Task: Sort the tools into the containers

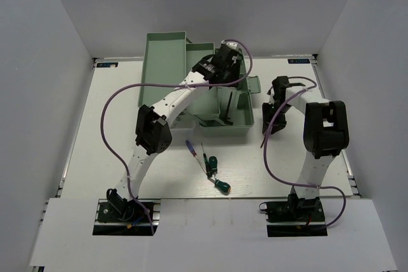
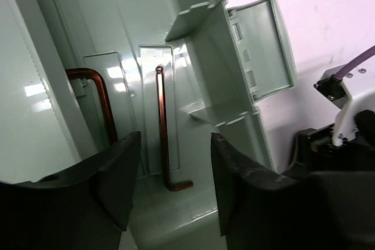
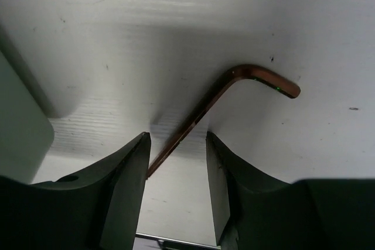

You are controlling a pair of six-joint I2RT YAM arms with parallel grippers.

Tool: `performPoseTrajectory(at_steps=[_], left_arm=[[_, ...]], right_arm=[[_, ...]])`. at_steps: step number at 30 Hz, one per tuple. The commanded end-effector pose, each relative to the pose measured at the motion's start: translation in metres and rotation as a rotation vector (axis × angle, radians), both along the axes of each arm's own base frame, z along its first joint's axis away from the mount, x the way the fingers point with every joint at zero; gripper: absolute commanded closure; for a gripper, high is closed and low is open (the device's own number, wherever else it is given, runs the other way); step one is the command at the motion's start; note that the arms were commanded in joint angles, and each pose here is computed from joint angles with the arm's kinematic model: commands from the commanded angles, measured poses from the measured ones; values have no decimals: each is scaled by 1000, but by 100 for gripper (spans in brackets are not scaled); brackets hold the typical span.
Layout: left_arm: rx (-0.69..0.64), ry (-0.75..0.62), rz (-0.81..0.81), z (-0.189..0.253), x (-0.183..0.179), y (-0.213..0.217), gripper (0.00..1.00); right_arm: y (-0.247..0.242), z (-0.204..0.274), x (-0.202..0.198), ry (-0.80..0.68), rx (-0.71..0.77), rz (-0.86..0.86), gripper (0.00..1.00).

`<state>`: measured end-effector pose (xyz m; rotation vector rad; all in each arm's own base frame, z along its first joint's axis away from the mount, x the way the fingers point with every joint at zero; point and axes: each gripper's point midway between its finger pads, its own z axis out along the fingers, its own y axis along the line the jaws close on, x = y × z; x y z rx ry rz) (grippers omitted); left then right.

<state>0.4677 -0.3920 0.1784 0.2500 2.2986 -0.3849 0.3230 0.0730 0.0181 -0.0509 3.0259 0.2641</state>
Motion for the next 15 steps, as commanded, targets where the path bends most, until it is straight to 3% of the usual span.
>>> performPoseTrajectory(at_steps=[1,3,6,8,9,10,15], left_arm=[[-77,-82,-37,52,-3,-4,37],[-86,-106,-59,64,-4,-4,28],[-89,-185,-109,105,-17,-2,27],[-36,-190,-124,107,-33,8,27],[-53,-236,-148,140,-53,18,30],[-11,-184,-166,115,-71,25,31],[-56,-182,-248,127,-161,84,36]], right_arm=[[-9,-8,6,6,-77,-113,52],[-6,-16,4,29,-61,-133,52],[-3,-25,2,50,-68,-157,61],[-4,-28,2,60,-75,-194,76],[-10,-29,3,57,-111,-206,83],[-11,-29,4,56,-114,-224,97],[-39,-20,11,9,-165,-268,100]])
